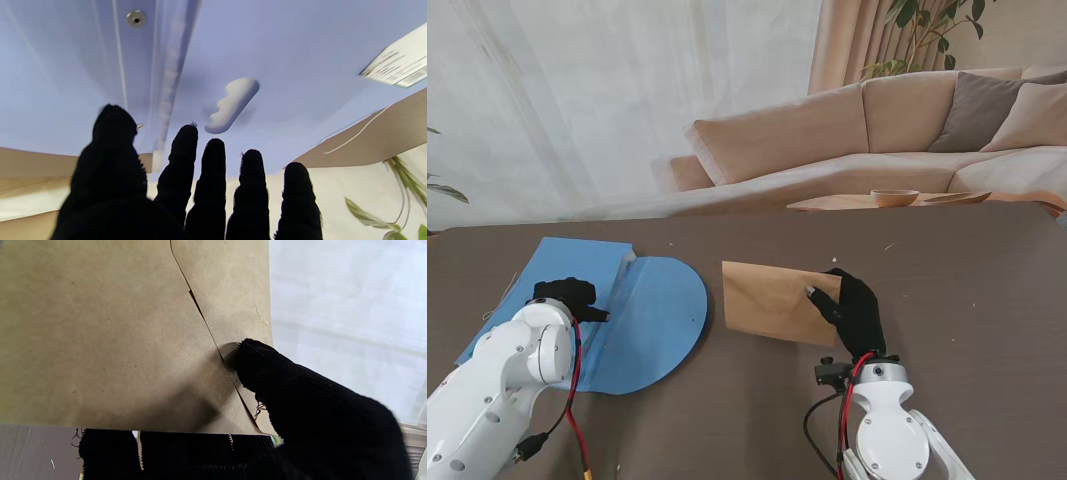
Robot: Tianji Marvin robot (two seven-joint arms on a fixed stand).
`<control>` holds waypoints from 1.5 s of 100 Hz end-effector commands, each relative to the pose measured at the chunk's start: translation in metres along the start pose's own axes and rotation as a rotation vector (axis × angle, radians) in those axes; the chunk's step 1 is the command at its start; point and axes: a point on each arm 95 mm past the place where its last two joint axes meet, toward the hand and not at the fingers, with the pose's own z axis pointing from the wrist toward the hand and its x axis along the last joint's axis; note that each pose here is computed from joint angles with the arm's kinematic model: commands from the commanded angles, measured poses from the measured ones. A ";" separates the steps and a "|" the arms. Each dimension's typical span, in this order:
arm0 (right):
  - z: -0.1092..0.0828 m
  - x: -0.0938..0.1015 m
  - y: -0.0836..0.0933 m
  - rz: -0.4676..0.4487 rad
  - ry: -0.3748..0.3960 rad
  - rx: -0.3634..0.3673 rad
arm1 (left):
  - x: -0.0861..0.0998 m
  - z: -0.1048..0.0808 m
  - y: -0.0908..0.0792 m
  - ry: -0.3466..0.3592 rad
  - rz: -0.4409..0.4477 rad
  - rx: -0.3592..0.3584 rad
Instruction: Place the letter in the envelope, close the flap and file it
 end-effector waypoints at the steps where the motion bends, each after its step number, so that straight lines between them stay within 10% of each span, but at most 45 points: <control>1: -0.002 0.000 -0.003 0.011 0.000 0.012 | -0.006 0.004 0.004 -0.024 0.006 -0.026; 150: 0.000 0.001 -0.006 0.011 0.012 -0.009 | 0.004 0.009 0.044 -0.158 -0.208 -0.037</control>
